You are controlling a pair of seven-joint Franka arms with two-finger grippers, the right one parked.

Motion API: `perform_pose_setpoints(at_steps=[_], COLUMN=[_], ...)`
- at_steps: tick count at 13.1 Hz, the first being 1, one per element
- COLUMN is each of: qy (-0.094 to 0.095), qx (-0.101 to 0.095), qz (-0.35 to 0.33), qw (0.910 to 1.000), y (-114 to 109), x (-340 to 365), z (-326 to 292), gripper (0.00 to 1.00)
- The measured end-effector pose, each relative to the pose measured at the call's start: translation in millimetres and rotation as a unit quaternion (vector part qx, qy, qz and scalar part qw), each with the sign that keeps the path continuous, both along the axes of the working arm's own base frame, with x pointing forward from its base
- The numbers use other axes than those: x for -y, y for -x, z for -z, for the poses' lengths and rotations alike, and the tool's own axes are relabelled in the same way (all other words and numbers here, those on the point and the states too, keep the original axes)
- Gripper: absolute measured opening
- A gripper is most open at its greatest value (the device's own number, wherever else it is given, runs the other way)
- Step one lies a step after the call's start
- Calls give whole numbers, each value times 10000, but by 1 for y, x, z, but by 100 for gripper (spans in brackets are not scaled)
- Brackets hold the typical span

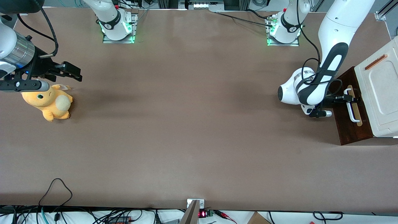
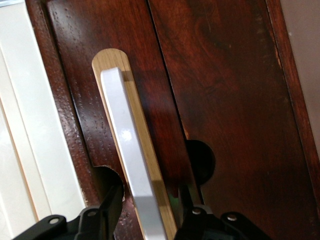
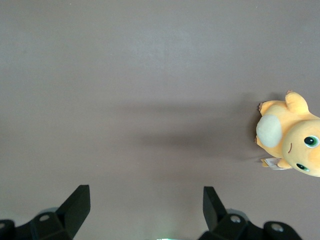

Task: Open lower drawer with left arm only
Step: 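Close the left gripper around the white bar handle, then pull the handle away from the cabinet with the left gripper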

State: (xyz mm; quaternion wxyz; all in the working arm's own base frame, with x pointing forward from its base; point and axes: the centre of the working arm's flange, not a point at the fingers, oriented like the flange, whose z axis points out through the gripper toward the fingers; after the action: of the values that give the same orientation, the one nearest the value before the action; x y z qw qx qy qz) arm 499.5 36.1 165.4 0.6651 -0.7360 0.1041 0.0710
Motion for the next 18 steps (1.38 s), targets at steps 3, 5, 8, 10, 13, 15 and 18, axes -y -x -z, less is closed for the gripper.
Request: perform_pose_setpoints(at_steps=[3,5,8,10,13,15,18], qy=[0,1,-2,0,7,9,12], qx=[1,-7,20,210,219,228,214], qz=[1,1,3,-9,-6,8,81], qw=[10000,10000,10000,9998,9998,9997,9997], y=[0,0,0,0,0,0,0], x=[0,0,1,1,2,3,11], z=[0,1,1,1,2,1,2], gripper=[47,41,26,21,21,21,21])
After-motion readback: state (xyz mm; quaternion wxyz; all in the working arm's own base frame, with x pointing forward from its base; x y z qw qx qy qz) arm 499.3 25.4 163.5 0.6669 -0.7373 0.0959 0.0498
